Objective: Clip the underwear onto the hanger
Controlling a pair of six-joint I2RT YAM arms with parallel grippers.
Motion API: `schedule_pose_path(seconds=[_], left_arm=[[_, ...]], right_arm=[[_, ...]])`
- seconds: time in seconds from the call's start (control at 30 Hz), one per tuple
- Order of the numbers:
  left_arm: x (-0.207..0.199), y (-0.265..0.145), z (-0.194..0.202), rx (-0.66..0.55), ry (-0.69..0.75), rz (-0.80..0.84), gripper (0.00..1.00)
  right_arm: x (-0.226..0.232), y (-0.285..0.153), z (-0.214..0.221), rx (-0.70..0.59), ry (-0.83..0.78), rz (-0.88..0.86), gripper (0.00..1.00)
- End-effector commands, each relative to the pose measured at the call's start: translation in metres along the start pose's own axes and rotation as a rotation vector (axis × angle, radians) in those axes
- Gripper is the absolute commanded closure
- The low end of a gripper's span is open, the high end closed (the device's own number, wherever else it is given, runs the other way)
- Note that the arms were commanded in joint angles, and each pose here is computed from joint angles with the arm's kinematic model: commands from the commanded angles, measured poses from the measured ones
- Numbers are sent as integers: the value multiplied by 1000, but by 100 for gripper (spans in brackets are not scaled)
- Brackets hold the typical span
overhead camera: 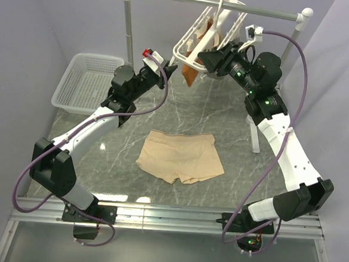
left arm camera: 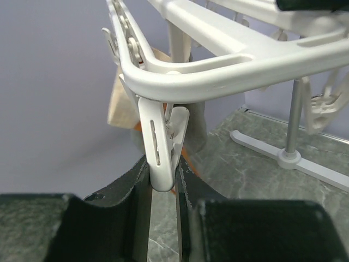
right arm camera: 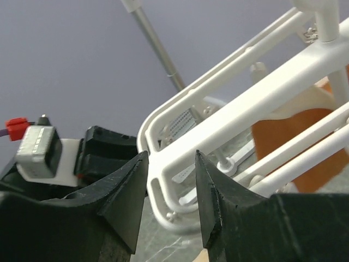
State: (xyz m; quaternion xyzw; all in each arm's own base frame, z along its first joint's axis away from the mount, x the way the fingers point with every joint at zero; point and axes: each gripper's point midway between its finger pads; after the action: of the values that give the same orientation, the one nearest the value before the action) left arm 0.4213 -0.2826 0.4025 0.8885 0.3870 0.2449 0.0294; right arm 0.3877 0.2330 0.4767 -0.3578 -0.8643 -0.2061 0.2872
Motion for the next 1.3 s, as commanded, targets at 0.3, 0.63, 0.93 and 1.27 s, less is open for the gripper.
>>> schedule_pose_path(seconds=[0.3,0.63,0.93,1.27], left_arm=[[5,3,-27,-112,14,-46,100],[13,-2,-26,-156,-225,-151,100],[13,-7,-32,-169,-286,-186,100],[22,-8,-47,-195,-216,-208,100]], right_arm=[[56,-53,18,62,-249,-179,53],[76,-51,1,-16,-245,-175,54],[51,-7,7,-11,-138,32,53],[71,8,25,42,-155,-15,49]])
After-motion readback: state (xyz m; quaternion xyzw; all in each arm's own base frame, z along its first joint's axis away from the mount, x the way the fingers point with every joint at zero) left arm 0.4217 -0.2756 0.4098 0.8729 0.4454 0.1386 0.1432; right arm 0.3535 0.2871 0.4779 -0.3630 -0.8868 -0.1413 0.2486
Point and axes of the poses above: each gripper's point midway between its finger pads, its own y axis out along the fingers, its own x axis along the line the jaws close on, z = x × y, and after that the axes turned 13 degrees about y, right-handed
